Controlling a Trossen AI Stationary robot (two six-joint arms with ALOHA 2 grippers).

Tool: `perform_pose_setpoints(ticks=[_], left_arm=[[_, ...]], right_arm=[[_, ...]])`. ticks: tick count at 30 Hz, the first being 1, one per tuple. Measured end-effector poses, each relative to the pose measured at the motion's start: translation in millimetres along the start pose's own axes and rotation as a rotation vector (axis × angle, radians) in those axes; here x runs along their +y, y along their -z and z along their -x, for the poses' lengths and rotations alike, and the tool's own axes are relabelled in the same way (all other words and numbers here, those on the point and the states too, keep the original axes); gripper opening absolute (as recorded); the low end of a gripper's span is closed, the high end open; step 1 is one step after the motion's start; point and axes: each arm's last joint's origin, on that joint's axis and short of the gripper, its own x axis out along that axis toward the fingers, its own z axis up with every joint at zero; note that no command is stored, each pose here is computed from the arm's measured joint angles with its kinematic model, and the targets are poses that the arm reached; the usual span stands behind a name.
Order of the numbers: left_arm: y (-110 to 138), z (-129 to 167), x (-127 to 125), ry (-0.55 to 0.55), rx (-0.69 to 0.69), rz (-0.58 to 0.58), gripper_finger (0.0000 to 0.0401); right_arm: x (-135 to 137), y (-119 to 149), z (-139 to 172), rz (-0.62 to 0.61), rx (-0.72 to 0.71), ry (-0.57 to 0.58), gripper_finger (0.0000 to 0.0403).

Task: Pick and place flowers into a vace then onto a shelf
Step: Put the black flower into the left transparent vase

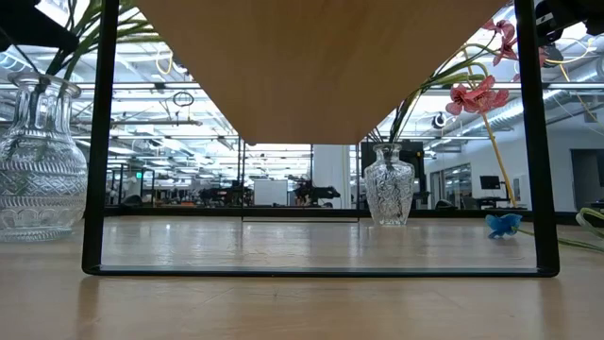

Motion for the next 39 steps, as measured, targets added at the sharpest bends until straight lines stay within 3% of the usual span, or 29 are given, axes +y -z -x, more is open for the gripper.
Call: perform_pose_setpoints(ticks=[11, 20, 39], left_arm=[[3.9, 2.9, -0.3, 0.038, 0.072, 0.035, 0.0249], [7.1, 2.3, 6.6, -0.005, 0.101, 0.022, 0.0225], [9.8, 14.1, 8.2, -0.028, -0.037, -0.01, 0.0188]], right_arm=[[-0.1, 0.0, 0.0, 0.0, 0.0, 0.0, 0.0009], [0.0, 0.0, 0.0, 0.0, 0.0, 0.0, 0.0008], [0.0, 0.0, 0.0, 0.0, 0.0, 0.0, 0.0008]])
